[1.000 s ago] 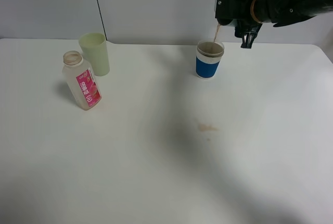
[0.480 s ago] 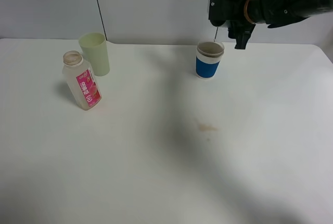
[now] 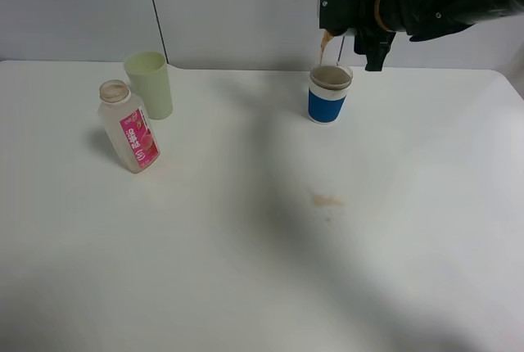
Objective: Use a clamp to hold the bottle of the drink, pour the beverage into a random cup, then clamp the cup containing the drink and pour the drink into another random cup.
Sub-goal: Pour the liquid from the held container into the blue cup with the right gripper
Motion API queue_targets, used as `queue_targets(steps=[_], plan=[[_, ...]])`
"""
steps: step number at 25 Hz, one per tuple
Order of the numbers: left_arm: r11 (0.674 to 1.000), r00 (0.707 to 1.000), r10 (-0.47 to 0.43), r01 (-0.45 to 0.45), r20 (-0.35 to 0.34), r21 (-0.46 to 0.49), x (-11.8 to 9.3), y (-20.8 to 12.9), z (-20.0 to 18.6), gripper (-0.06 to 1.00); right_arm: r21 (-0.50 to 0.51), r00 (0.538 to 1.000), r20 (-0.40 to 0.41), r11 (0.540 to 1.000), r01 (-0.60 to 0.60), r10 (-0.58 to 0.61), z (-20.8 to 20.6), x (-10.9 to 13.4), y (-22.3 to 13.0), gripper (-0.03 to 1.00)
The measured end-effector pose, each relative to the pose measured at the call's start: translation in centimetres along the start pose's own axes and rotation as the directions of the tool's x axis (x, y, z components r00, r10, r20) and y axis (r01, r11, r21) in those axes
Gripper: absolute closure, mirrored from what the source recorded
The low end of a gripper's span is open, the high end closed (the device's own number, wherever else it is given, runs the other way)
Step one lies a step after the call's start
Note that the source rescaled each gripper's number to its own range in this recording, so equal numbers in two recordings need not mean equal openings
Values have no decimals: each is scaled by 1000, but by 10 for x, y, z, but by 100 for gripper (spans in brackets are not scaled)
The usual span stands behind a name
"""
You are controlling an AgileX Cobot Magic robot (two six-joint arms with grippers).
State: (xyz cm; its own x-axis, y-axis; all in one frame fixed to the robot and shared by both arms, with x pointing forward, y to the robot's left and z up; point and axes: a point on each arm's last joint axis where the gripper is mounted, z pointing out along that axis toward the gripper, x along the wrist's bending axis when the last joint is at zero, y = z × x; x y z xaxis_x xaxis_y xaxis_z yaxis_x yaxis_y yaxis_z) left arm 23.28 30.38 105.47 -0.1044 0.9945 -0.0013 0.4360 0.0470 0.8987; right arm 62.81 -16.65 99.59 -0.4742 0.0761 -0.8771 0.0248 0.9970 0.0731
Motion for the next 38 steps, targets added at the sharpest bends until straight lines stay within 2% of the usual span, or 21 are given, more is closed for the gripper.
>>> queue_targets(steps=[21, 38], plan=[[1000, 1000, 0, 0, 0, 0, 0, 0, 0, -6, 78, 990, 25, 988, 135, -137, -1, -3, -4, 97], [1000, 1000, 0, 0, 0, 0, 0, 0, 0, -6, 117, 960, 19, 954, 276, -280, -2, -4, -7, 97]])
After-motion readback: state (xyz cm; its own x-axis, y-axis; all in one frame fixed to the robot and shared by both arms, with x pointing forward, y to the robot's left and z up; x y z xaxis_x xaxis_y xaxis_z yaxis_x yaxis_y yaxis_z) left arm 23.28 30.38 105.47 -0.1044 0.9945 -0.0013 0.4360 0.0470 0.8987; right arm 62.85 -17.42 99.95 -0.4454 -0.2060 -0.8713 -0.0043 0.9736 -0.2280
